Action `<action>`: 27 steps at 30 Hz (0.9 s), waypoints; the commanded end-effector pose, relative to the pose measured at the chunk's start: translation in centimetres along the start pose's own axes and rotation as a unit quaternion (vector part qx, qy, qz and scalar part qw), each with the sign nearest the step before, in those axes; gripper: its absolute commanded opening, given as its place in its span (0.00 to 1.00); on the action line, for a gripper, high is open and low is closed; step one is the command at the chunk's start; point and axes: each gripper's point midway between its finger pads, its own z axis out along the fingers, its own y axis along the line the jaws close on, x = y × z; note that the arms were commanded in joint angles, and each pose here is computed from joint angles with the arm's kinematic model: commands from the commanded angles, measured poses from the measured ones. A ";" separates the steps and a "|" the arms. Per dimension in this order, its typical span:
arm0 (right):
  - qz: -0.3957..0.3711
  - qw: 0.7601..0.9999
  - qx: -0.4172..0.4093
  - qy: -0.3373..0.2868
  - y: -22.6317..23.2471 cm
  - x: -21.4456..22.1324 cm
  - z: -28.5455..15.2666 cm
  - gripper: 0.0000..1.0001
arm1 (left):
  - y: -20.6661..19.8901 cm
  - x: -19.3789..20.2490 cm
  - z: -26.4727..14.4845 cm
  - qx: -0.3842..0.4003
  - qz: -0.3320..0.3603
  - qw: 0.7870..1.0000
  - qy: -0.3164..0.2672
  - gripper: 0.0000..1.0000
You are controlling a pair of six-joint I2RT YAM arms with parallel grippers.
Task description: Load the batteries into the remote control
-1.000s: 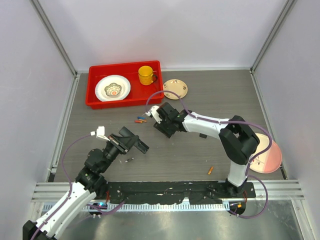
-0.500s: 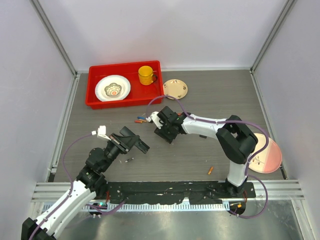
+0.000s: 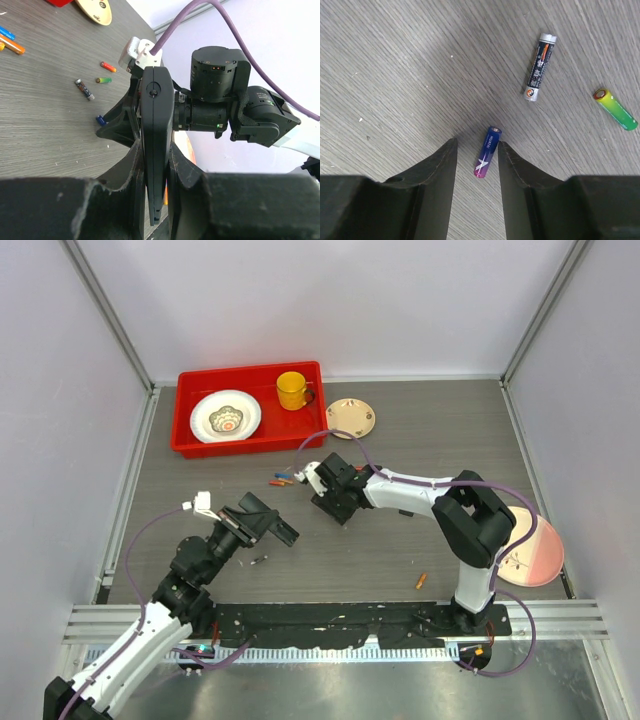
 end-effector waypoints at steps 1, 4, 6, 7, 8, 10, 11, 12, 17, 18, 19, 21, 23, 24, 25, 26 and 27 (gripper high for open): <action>0.037 0.999 0.006 0.012 0.1 0.6 0.3 0.42 | -1.4 -1.0 0.0 0.024 0.005 0.999 -0.020 0.00; 0.063 0.998 -0.002 0.014 0.7 0.9 0.5 0.39 | -1.4 -1.0 0.2 0.024 0.005 1.000 -0.018 0.00; 0.078 0.997 -0.007 0.013 0.9 0.9 0.6 0.38 | -1.3 -0.9 0.3 0.022 0.004 1.000 -0.016 0.00; 0.082 0.996 -0.010 0.014 1.1 0.9 0.6 0.38 | -1.4 -0.9 0.4 0.023 0.005 1.000 -0.017 0.00; 0.085 0.996 -0.012 0.015 1.1 1.0 0.6 0.39 | -1.5 -0.9 0.4 0.024 0.004 1.000 -0.016 0.00; 0.090 0.996 -0.012 0.021 1.1 1.1 0.6 0.38 | -1.4 -0.9 0.5 0.023 0.004 1.000 -0.016 0.00; 0.091 0.996 -0.012 0.021 1.0 1.0 0.6 0.38 | -1.4 -1.0 0.5 0.023 0.004 1.000 -0.017 0.00; 0.095 0.995 -0.027 0.023 1.5 1.0 0.6 0.38 | -1.4 -0.9 0.5 0.022 0.004 1.000 -0.016 0.00; 0.104 0.993 -0.030 0.046 1.5 2.2 1.0 0.27 | -1.3 -0.9 0.6 0.021 0.004 1.000 -0.015 0.00; 0.109 0.992 -0.034 0.049 1.6 2.4 1.1 0.23 | -1.3 -0.9 0.6 0.021 0.004 1.000 -0.015 0.00; 0.114 0.992 -0.037 0.051 1.7 2.6 1.1 0.19 | -1.2 -0.8 0.6 0.020 0.004 1.000 -0.014 0.00; 0.131 0.990 -0.036 0.043 1.7 2.3 0.9 0.09 | -1.2 -0.8 0.6 0.019 0.004 1.000 -0.014 0.00; 0.155 0.987 -0.038 0.028 2.0 2.0 0.7 0.01 | -1.3 -0.4 0.6 0.024 0.004 1.000 -0.002 0.00; 0.165 0.986 -0.036 0.006 1.8 1.0 -0.3 0.01 | -1.5 -0.4 0.7 0.026 0.005 1.000 -0.001 0.00; 0.175 0.984 -0.034 -0.010 1.8 0.7 -0.5 0.01 | -1.8 -0.4 0.7 0.032 0.005 0.999 0.002 0.00; 0.201 0.979 -0.031 -0.026 1.8 0.1 -1.1 0.01 | -1.7 -0.2 0.9 0.027 0.006 1.000 0.006 0.00; 0.215 0.975 -0.024 -0.056 1.4 -0.5 -2.1 0.01 | -1.9 -0.3 1.0 0.029 0.006 1.000 0.006 0.00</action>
